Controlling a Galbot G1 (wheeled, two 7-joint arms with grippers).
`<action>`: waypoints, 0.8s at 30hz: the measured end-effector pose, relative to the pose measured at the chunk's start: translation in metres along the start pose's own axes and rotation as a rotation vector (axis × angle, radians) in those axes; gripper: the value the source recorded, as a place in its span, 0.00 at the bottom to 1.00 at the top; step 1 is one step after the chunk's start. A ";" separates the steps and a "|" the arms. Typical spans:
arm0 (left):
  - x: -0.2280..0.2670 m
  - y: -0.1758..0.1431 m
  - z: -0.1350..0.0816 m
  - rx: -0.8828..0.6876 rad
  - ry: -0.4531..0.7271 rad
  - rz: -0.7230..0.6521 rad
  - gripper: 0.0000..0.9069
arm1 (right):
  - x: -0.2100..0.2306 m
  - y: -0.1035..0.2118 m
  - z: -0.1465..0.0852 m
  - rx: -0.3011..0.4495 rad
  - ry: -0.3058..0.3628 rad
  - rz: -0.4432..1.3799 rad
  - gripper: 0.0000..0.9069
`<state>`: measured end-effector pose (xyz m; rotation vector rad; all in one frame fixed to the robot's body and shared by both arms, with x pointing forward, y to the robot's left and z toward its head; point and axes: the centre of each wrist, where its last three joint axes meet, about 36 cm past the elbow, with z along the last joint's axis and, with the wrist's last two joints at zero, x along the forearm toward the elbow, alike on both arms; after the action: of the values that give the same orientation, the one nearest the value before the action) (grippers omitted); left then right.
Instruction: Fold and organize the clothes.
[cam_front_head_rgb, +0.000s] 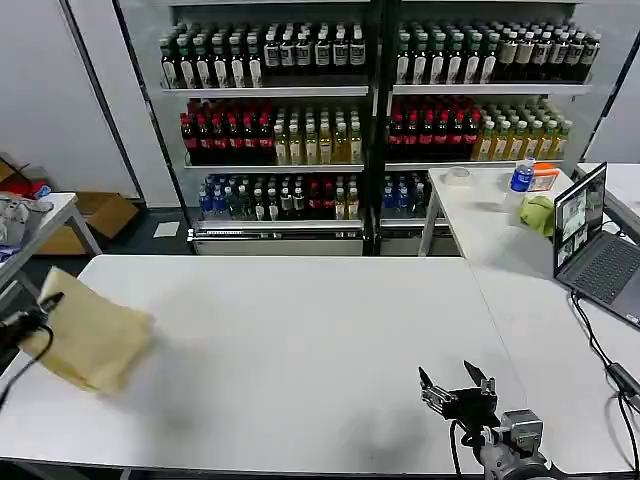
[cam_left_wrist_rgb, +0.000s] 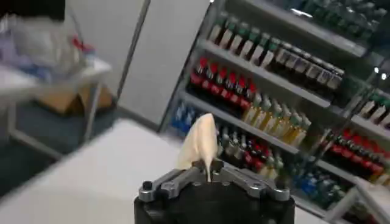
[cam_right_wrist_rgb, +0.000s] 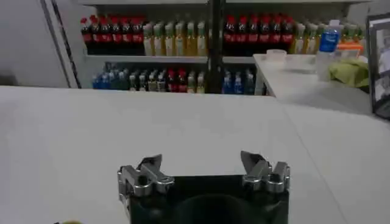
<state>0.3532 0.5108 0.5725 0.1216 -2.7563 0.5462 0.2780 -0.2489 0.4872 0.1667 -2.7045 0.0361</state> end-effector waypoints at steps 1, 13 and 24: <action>0.002 -0.004 -0.004 -0.038 -0.007 -0.004 0.04 | 0.000 0.000 0.000 -0.002 0.000 -0.001 1.00; -0.009 -0.068 0.089 -0.509 0.073 -0.083 0.03 | -0.002 0.006 0.006 -0.020 0.001 0.007 1.00; -0.017 -0.156 0.179 -0.649 0.112 0.035 0.03 | 0.004 0.010 0.009 -0.027 -0.002 0.029 1.00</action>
<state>0.3380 0.2984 0.4666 -0.1086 -2.6781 -0.3373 0.2696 -0.2403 0.4802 0.1199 -2.7076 0.0075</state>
